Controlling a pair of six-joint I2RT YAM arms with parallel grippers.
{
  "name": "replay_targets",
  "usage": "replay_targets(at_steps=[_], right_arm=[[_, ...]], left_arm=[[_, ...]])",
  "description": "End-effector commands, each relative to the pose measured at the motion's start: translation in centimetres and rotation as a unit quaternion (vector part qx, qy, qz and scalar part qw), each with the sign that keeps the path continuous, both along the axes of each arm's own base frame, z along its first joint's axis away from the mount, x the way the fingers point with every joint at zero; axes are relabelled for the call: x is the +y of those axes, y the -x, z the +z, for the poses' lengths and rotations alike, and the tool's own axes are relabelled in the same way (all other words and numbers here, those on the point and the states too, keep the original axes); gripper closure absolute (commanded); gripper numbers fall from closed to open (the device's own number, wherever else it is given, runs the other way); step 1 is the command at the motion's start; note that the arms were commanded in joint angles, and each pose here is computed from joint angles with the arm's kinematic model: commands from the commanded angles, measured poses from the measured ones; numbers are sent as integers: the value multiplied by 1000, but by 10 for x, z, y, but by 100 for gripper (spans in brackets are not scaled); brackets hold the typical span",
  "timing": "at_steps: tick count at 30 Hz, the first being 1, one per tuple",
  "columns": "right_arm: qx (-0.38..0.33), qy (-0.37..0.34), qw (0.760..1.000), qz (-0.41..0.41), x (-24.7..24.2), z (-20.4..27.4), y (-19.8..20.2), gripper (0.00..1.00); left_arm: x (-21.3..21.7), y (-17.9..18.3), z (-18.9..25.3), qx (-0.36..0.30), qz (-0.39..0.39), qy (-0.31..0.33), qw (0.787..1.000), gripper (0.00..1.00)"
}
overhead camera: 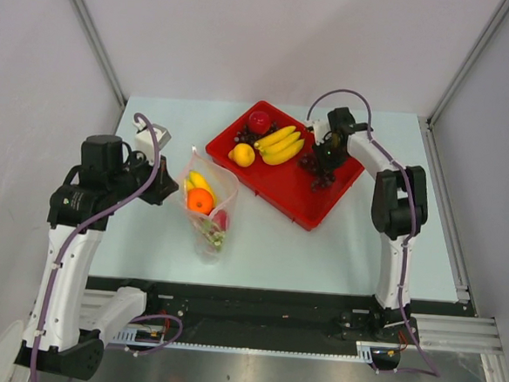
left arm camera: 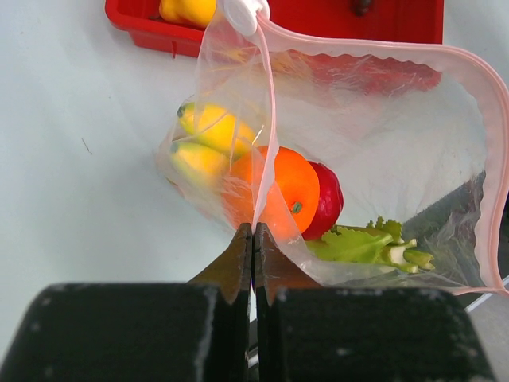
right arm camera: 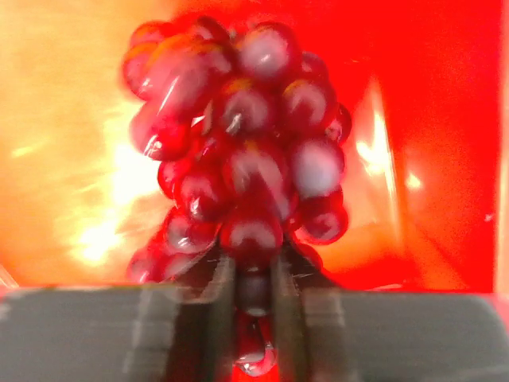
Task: Place the food in the zip-top bag and seal the zipper
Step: Pick up the fake fruit from the bin.
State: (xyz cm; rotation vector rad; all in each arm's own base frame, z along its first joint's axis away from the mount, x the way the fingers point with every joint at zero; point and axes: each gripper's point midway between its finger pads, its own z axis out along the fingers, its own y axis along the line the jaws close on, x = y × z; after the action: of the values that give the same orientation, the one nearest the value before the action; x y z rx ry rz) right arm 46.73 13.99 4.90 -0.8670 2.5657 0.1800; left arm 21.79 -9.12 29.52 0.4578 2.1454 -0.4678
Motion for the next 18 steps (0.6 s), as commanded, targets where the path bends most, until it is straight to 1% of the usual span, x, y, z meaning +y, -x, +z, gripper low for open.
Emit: replay_targets(at_steps=[1, 5, 6, 8, 9, 10, 12, 13, 15, 17, 18], right_arm=[[-29, -99, 994, 36, 42, 59, 10, 100], [-60, -135, 988, 34, 47, 99, 12, 100], [-75, -151, 985, 32, 49, 120, 14, 100], [-92, -188, 977, 43, 58, 148, 19, 100], [-113, -207, 971, 47, 61, 172, 23, 100], [-119, -240, 962, 55, 71, 193, 30, 100], [-145, -282, 946, 62, 80, 229, 35, 100], [-156, -317, 933, 60, 87, 261, 47, 100], [-187, -356, 912, 77, 102, 300, 58, 100], [-221, -392, 888, 94, 117, 347, 77, 100], [-225, -407, 879, 109, 131, 361, 92, 100]], left_arm=[[-2, -6, 8, -18, 2, 11, 1000, 100], [-3, -7, 9, -20, 0, 15, 1000, 100], [-3, -6, 10, -20, -1, 15, 1000, 100], [-3, -6, 10, -22, -1, 16, 1000, 100], [-4, -5, 11, -22, -2, 17, 1000, 100], [-4, -5, 11, -22, -2, 18, 1000, 100], [-4, -4, 11, -22, 0, 20, 1000, 100], [-5, -4, 11, -22, -1, 21, 1000, 100], [-5, -5, 11, -22, 0, 23, 999, 100], [-6, -5, 11, -21, 2, 28, 999, 100], [-6, -6, 12, -21, 1, 28, 999, 100]])
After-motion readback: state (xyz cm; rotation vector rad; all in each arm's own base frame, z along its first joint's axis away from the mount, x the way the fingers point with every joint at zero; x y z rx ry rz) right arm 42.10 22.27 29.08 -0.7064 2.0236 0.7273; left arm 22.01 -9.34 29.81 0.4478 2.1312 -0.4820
